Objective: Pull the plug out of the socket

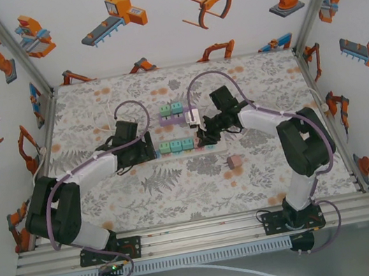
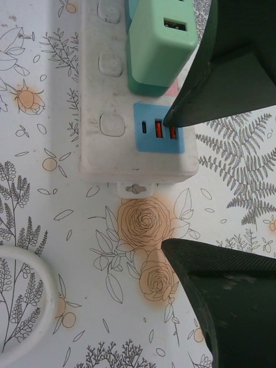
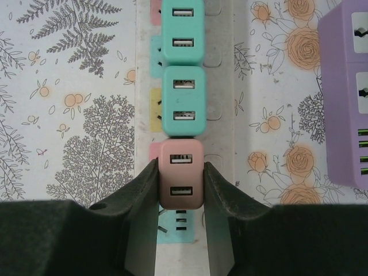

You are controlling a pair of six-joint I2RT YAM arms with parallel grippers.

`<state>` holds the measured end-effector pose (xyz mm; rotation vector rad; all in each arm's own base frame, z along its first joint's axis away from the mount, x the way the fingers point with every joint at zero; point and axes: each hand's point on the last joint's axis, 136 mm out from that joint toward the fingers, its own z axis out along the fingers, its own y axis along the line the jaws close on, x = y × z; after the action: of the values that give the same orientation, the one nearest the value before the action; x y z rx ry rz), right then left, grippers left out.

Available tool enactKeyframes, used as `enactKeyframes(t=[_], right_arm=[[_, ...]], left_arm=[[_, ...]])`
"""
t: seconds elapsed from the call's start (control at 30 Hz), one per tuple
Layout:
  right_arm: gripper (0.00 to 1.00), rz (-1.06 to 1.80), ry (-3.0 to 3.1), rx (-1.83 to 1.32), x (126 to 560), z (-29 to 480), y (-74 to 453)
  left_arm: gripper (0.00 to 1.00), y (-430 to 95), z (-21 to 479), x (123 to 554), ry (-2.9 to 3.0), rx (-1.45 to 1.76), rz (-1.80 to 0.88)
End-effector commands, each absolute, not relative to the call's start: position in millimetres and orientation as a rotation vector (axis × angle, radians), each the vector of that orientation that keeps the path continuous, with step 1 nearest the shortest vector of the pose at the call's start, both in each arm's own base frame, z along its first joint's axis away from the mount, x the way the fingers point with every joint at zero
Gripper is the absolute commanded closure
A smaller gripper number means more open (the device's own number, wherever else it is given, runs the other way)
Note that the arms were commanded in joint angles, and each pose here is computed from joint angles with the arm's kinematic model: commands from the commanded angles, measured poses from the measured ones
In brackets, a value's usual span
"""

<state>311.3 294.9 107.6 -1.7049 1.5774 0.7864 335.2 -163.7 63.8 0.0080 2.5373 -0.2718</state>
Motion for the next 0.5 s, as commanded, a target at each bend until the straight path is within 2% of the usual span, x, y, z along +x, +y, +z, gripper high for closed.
enactKeyframes(t=[0.0, 0.47], right_arm=[[0.80, 0.848, 1.513, -1.698, 311, 128, 306], [0.83, 0.862, 1.513, -1.662, 312, 142, 305]], left_arm=[[0.28, -145, 37, 322, 2.618, 0.000, -0.126], [0.28, -135, 36, 320, 2.601, -0.014, -0.043]])
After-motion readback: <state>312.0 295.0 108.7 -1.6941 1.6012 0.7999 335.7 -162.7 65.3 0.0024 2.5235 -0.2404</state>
